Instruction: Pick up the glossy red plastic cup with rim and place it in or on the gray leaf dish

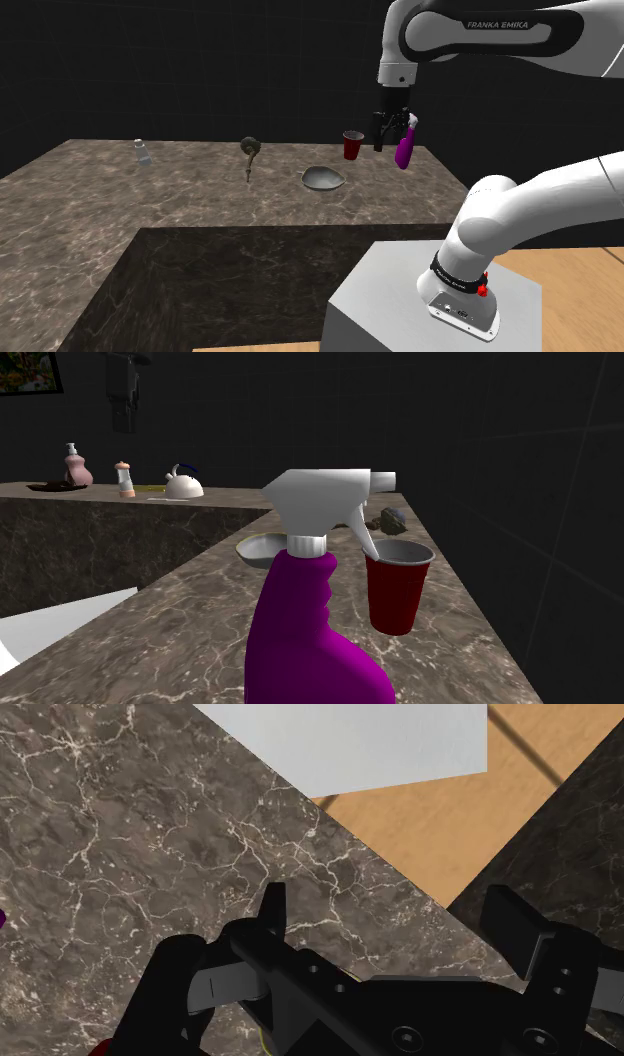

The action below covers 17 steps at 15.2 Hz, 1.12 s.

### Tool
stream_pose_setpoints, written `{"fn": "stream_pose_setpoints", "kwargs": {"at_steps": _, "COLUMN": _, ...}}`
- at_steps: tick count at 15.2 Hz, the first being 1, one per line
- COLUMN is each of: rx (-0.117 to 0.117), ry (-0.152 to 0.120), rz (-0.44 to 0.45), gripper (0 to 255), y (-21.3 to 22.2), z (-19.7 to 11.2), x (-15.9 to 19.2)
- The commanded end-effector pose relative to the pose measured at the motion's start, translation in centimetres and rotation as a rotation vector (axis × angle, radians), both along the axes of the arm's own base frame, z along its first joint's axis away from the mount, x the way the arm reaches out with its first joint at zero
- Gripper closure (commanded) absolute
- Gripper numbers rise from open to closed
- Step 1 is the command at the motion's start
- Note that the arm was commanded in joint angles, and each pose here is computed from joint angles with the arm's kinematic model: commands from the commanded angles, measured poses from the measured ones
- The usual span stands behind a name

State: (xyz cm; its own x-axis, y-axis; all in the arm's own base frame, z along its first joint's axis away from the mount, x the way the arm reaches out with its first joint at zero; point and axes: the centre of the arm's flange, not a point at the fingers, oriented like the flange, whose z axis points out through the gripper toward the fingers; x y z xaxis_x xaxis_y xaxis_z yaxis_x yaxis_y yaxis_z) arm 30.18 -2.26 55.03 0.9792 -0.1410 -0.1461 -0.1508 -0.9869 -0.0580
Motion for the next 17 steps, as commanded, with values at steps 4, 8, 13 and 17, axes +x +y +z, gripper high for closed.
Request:
{"fn": "stream_pose_setpoints", "kwargs": {"at_steps": 4, "rx": 0.007, "ry": -0.003, "rz": 0.009, "gripper": 0, "y": -3.3, "z": -1.1, "x": 2.0}}
{"fn": "stream_pose_setpoints", "kwargs": {"at_steps": 8, "rx": 0.016, "ry": -0.007, "rz": 0.021, "gripper": 0, "y": -7.6, "z": -2.7, "x": 4.7}}
{"fn": "stream_pose_setpoints", "kwargs": {"at_steps": 13, "rx": 0.028, "ry": -0.013, "rz": 0.036, "gripper": 0, "y": -13.0, "z": -4.6, "x": 8.2}}
{"fn": "stream_pose_setpoints", "kwargs": {"at_steps": 17, "rx": 0.037, "ry": -0.017, "rz": 0.048, "gripper": 0, "y": -17.2, "z": -6.2, "x": 11.1}}
